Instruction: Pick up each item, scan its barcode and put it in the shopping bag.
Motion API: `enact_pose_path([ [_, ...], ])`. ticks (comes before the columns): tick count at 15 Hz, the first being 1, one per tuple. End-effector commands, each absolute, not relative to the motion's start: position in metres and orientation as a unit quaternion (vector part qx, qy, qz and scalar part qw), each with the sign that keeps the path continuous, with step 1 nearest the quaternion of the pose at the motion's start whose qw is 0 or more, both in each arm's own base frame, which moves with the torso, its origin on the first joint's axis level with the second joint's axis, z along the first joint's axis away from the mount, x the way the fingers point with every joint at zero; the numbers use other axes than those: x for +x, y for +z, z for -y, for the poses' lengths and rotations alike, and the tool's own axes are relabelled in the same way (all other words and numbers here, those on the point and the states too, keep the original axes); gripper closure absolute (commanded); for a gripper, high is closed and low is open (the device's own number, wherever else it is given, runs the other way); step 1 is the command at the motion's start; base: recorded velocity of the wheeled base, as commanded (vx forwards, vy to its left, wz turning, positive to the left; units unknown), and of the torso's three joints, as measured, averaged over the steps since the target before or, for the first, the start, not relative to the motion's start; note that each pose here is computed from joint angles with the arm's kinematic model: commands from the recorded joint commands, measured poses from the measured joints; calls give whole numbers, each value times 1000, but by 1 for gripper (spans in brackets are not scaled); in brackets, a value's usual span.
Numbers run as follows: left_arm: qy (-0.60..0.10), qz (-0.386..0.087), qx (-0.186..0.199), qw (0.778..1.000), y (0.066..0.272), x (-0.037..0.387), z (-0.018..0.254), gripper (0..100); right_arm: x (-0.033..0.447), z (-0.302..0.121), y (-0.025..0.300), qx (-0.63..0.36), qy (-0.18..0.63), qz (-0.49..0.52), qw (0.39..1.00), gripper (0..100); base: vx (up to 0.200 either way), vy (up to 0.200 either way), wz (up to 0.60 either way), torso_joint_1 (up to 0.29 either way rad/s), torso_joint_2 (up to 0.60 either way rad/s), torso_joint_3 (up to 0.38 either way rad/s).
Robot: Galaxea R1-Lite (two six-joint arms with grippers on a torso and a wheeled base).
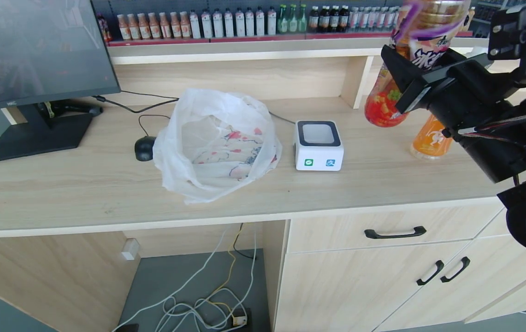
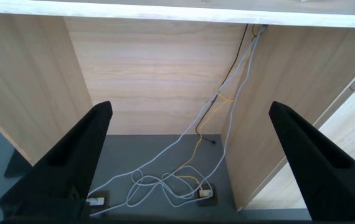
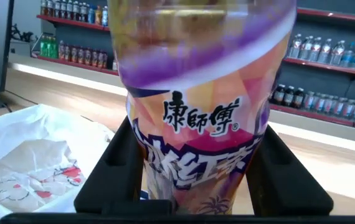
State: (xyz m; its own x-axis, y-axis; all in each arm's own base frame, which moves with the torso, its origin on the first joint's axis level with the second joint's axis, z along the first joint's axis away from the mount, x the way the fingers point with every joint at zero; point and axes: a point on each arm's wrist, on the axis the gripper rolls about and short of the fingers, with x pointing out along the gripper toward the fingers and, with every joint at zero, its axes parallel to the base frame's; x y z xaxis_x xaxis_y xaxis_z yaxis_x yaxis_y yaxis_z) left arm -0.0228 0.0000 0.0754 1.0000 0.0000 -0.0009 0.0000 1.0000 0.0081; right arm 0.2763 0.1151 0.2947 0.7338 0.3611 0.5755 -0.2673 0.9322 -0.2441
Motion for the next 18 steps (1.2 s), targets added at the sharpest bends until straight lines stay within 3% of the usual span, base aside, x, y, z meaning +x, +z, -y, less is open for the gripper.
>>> enact_pose_path([
  [1, 0, 0, 4, 1000, 75, -23, 0, 0, 282, -115, 288, -75, 163, 320, 930, 100, 0, 0, 0, 0, 0, 0],
  [16, 0, -2, 4, 1000, 75, -23, 0, 0, 295, -104, 280, -37, 132, 317, 938, 100, 0, 200, 0, 1, 3, 1],
  [18, 0, -2, 3, 1000, 75, -23, 0, 0, 295, -103, 273, -38, 135, 306, 942, 100, 0, 0, 0, 0, 0, 0],
])
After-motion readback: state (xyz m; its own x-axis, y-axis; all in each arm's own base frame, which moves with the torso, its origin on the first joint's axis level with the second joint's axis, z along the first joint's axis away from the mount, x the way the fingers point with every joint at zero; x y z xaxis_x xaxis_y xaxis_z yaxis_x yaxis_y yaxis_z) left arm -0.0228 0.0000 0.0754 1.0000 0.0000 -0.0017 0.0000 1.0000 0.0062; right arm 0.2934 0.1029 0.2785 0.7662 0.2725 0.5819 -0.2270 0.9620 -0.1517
